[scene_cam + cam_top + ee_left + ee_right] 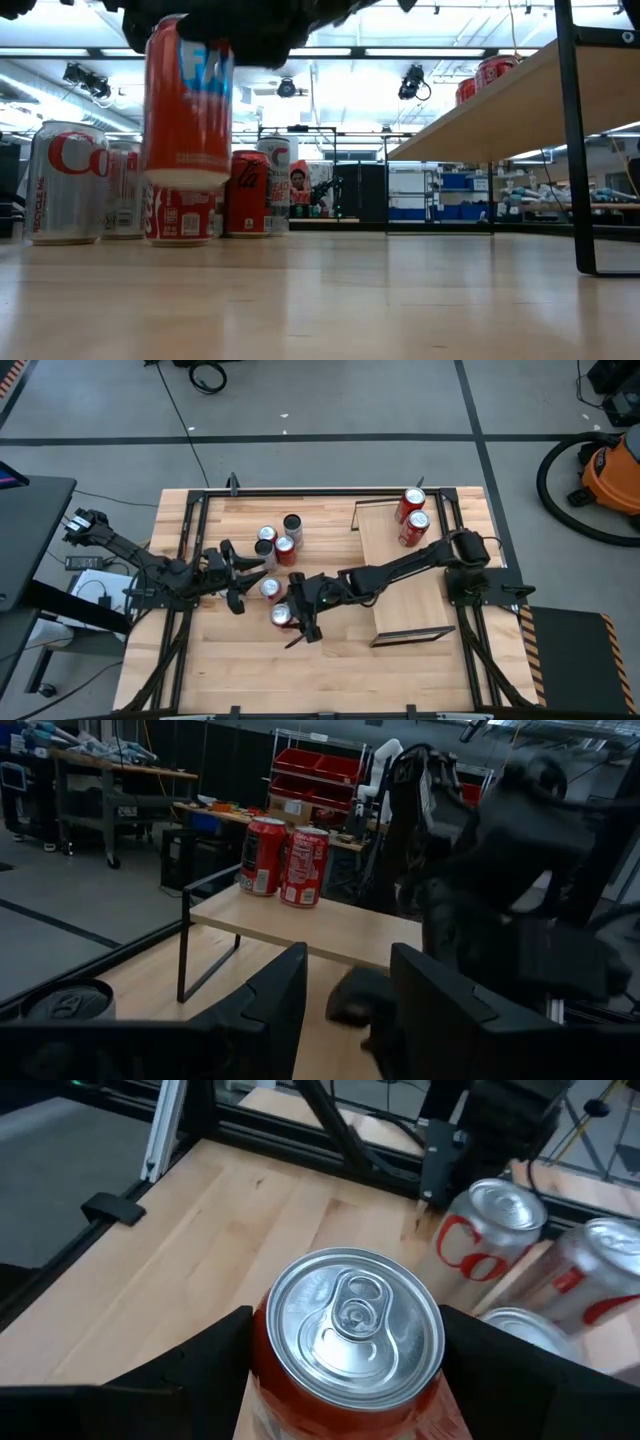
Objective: Place canned beverage on shelf
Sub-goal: Put the bottom red soda can on the shelf
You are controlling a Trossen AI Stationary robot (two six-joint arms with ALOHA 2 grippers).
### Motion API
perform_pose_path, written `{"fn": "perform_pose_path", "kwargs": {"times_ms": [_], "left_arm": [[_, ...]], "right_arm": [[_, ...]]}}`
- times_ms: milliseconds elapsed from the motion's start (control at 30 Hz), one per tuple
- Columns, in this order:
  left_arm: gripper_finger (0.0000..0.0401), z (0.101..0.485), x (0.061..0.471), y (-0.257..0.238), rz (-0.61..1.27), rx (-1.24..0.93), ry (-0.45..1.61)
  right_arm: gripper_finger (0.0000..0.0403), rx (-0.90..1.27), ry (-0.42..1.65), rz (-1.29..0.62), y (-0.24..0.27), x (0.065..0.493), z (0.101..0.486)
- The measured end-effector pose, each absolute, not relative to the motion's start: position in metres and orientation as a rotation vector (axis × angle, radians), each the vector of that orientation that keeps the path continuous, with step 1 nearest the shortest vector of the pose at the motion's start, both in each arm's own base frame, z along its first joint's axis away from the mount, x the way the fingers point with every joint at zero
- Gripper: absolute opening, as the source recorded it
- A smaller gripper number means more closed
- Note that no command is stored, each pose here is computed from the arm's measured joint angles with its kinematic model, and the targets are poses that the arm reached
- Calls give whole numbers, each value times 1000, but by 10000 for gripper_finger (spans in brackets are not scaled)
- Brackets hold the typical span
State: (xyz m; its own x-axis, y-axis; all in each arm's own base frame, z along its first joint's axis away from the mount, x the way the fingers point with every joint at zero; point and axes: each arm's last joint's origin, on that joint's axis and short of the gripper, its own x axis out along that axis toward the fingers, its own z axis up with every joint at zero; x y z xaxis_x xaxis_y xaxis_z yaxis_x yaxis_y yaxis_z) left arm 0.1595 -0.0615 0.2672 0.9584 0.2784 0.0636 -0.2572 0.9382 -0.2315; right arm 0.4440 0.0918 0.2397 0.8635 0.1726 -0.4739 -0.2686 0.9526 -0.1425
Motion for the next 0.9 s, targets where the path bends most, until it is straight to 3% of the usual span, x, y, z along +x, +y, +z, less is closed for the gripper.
{"fn": "perform_pose_path", "kwargs": {"times_ms": [567,900], "left_arm": [[156,261,160,-62,278,-235,-44],[156,258,160,-62,280,-261,-28]], "right_arm": [[294,-269,575,175,87,422,262],[294,-269,592,169,87,390,302]]}}
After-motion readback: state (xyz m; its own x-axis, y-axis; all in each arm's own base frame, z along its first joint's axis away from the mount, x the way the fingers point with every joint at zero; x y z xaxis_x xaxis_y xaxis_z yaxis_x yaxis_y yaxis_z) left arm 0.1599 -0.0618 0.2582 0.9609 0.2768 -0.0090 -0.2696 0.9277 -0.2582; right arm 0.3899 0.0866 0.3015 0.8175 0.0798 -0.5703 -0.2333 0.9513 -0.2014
